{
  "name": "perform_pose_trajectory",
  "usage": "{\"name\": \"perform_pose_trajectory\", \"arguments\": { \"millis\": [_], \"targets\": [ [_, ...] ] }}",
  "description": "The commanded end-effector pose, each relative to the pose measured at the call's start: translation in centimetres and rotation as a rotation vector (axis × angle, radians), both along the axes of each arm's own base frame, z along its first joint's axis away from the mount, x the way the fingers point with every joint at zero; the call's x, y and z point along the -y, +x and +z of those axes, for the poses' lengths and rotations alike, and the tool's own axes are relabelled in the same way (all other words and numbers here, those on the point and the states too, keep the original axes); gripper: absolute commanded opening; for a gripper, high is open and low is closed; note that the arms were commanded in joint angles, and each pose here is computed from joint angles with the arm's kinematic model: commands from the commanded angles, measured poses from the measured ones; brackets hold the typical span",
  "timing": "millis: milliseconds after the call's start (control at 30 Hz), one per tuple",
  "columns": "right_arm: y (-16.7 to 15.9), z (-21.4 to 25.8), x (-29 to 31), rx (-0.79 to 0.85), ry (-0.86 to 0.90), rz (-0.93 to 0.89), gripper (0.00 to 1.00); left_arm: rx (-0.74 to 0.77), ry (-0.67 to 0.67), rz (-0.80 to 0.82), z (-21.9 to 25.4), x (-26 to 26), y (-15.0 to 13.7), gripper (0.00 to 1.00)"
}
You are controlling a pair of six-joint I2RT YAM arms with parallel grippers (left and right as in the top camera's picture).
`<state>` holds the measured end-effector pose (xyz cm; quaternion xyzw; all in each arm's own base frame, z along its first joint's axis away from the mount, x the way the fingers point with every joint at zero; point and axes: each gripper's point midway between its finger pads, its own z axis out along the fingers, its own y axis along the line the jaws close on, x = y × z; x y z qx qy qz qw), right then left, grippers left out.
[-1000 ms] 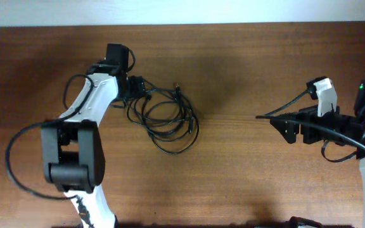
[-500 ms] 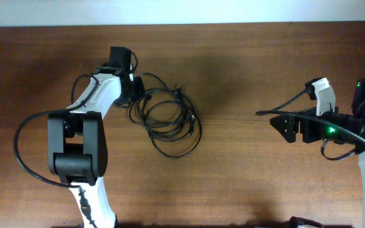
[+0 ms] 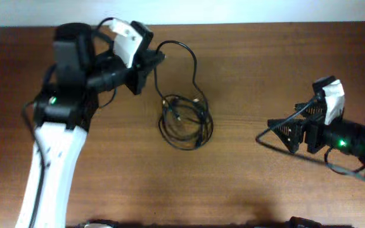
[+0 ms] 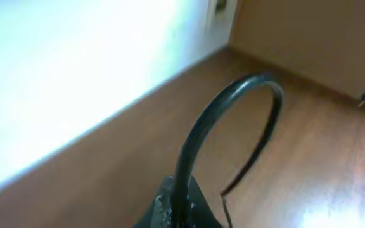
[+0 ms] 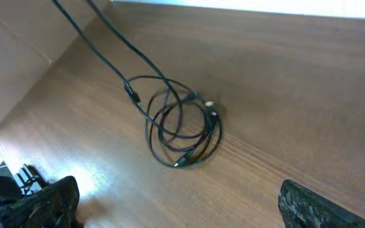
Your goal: Untangle cables
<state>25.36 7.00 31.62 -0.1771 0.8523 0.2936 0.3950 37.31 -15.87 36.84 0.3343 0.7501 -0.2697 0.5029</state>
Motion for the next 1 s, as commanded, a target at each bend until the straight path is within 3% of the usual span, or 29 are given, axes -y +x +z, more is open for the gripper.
{"name": "perform_pose_trajectory", "arguments": {
  "millis": [0, 100, 200, 300, 400, 467, 600, 800, 967],
  "targets": [
    [-0.9, 1.9, -0.4, 0.08, -0.006, 0.019, 0.99, 0.239, -0.029, -0.038, 7.3, 0.0, -4.7, 0.0],
    [-1.4, 2.6, -1.2, 0.098, 0.033, 0.054, 0.99, 0.362, -0.044, -0.037, 10.7, -0.3, -7.3, 0.0],
    [-1.8, 3.3, -1.9, 0.118, 0.075, 0.099, 0.99, 0.368, -0.085, -0.039, 12.0, -0.3, -9.1, 0.0],
    [-2.5, 4.3, -2.9, 0.167, 0.121, 0.173, 0.99, 0.431, -0.156, -0.291, 13.7, 1.9, -13.2, 0.0],
    [-2.8, 4.9, -3.3, 0.2, 0.141, 0.214, 0.99, 0.401, -0.195, -0.299, 14.2, 2.0, -13.5, 0.0],
    [-2.9, 5.0, -3.4, 0.217, 0.135, 0.227, 0.99, 0.456, -0.222, -0.388, 15.6, 2.5, -15.0, 0.0],
    [-3.5, 4.4, -3.6, 0.183, 0.141, 0.237, 0.99, 0.435, -0.285, -0.379, 17.1, 2.5, -15.2, 0.0],
    [-6.3, 4.3, -8.4, 0.249, 0.114, 0.516, 0.99, 0.44, -0.322, -0.435, 18.1, 3.6, -16.4, 0.0],
    [-5.1, 2.9, -11.4, 0.223, 0.126, 0.654, 0.99, 0.454, -0.358, -0.543, 18.8, 5.6, -18.8, 0.0]
  ]
}}
